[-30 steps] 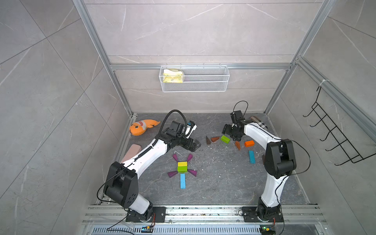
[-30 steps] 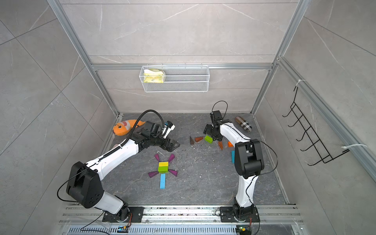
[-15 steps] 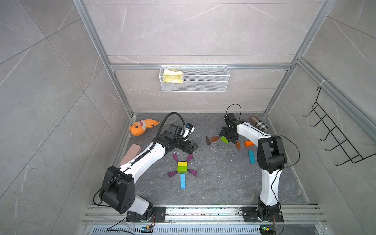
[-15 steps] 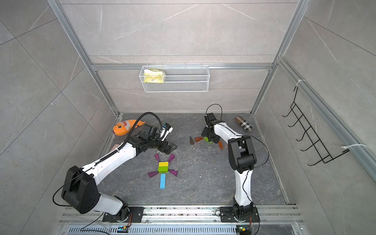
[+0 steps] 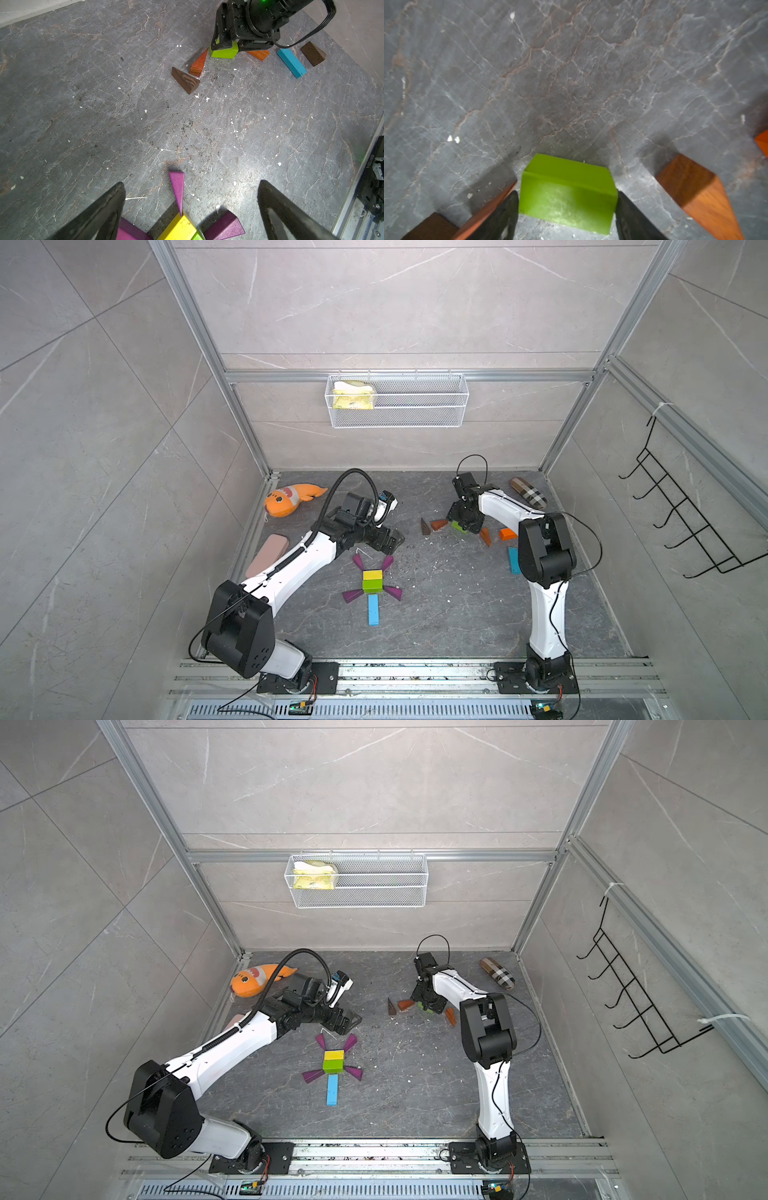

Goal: Assemble a small pinwheel with building blocks
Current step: Pick up the building block from the center of the board, then place the building block at the center of the board.

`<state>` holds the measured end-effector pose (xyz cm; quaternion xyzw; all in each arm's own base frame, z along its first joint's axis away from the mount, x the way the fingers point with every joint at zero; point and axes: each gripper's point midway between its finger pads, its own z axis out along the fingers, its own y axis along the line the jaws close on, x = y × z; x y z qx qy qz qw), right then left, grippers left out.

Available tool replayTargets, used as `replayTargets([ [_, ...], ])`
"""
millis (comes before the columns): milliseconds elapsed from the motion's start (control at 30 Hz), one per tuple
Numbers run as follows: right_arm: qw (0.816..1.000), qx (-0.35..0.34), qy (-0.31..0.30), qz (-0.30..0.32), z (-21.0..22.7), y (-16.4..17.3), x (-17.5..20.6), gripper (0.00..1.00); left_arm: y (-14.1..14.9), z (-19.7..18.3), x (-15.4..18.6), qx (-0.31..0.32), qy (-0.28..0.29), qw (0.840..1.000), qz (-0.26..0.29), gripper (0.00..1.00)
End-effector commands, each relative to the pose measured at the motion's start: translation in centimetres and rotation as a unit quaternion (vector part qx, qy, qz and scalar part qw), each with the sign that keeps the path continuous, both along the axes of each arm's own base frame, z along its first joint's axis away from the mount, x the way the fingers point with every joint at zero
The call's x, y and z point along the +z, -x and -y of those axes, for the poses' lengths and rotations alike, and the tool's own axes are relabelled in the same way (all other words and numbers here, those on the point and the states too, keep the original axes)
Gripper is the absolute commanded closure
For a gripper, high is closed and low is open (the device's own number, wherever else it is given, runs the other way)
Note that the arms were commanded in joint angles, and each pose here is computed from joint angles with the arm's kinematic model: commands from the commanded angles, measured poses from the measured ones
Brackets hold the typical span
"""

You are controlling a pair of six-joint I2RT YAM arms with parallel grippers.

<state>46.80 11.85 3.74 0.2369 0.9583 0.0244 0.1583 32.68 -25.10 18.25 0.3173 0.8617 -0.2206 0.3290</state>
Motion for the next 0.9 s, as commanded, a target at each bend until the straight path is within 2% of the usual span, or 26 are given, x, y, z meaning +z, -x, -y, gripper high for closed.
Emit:
replayTargets([
  [0, 1.000, 0.000, 0.015, -0.012, 0.3, 0.2, -0.5, 0.31, -0.2, 0.1, 1.4, -0.004, 0.009, 1.000, 0.022, 0.00],
  [233, 1.000, 0.027, 0.008, -0.009, 0.0, 0.8, -0.7, 0.45, -0.2, 0.1, 1.3, -0.004, 0.008, 1.000, 0.019, 0.00],
  [367, 0.994, 0.101, -0.025, 0.025, -1.5, 1.8, 0.3, 0.45, -0.2, 0.1, 1.2, -0.004, 0.006, 1.000, 0.016, 0.00],
  [500, 0.977, 0.209, -0.006, 0.046, -2.4, 4.9, 2.6, 0.45, 0.8, 0.2, 1.6, -0.017, 0.012, 1.000, -0.002, 0.00],
  [633, 0.950, 0.302, -0.050, 0.063, -4.1, 9.0, 4.5, 0.46, 3.7, 0.3, 1.0, -0.036, 0.037, 0.997, -0.053, 0.00],
  [733, 0.936, 0.341, -0.056, 0.065, -5.0, 11.4, 5.7, 0.48, 5.8, -0.2, -0.5, -0.041, 0.048, 0.994, -0.084, 0.00],
  [867, 0.933, 0.355, -0.034, 0.043, -5.8, 13.5, 5.8, 0.49, 6.9, -1.1, -1.2, -0.032, 0.051, 0.995, -0.079, 0.00],
])
